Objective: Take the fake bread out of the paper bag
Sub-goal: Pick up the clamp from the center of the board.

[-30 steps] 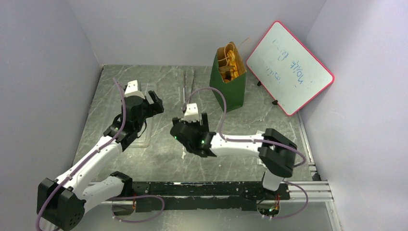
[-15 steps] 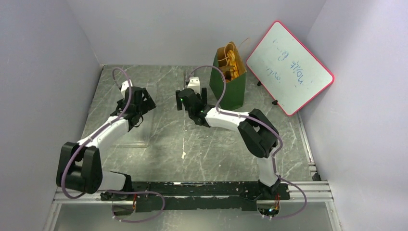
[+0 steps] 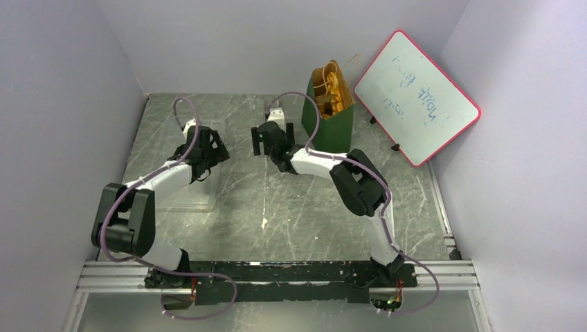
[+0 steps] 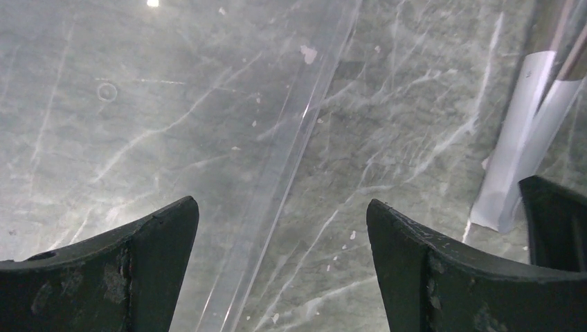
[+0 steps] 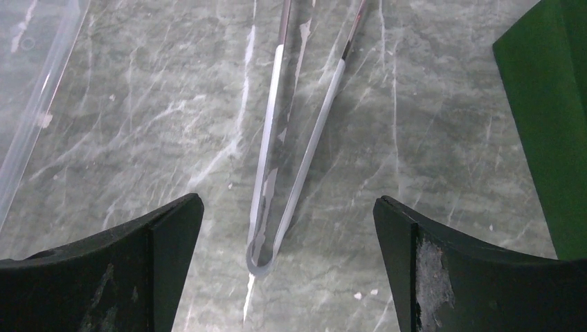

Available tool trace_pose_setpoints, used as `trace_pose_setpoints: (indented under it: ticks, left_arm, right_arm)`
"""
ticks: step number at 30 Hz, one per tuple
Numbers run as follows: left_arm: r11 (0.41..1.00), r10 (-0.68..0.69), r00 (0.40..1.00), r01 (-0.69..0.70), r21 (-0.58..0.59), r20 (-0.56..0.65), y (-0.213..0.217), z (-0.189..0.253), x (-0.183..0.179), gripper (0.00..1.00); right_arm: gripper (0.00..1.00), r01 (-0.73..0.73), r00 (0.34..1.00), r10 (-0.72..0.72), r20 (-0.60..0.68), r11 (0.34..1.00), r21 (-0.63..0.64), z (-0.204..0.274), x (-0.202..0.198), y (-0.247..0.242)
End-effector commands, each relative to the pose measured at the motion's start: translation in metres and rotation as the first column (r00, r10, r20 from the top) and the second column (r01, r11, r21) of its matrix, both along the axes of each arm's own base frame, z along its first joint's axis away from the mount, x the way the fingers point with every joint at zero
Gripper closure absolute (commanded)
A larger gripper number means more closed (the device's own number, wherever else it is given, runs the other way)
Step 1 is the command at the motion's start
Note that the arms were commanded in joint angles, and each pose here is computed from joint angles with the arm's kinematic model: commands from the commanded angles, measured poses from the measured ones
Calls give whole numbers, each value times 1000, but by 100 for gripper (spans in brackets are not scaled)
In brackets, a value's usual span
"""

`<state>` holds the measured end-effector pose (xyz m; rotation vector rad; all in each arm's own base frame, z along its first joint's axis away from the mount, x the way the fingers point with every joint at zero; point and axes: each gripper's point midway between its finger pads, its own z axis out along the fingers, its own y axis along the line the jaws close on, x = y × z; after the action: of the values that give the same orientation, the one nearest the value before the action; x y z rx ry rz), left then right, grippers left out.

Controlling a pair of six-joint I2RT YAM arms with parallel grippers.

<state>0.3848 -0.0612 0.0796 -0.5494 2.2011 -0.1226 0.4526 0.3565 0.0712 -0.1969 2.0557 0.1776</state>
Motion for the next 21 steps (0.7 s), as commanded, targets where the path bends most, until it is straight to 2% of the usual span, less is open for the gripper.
trace_pose_setpoints:
  ticks: [1,8,9,11,18,20,21]
  left_arm:
    - [1000,-21,1000,21,-7,5,-5,-1,13,4]
    - [1000,-10,999,10,-5,-53,-5,-25,13,4]
    - [1000,-15,998,15,-6,-59,-6,-28,13,0]
    - [1000,-19,997,19,-10,-77,-7,-35,12,5]
    - [1000,-17,992,17,0,-124,-10,-55,7,12]
    - [1000,-19,991,19,3,-133,-11,-59,5,18]
    - [1000,-22,990,23,3,-140,-12,-61,5,23]
  right_arm:
    - [0,-4,1000,4,-4,1000,4,-5,16,0]
    - [0,-5,1000,5,-22,1000,-4,-18,35,-2]
    - [0,-8,1000,8,-23,1000,-3,-20,36,-2]
    - [1,-16,1000,16,-24,1000,-10,-24,41,0]
    - [7,-21,999,18,-39,997,-76,-49,51,2]
    - [11,-17,999,13,-39,997,-81,-53,51,1]
    - [16,-16,999,12,-41,996,-83,-56,51,0]
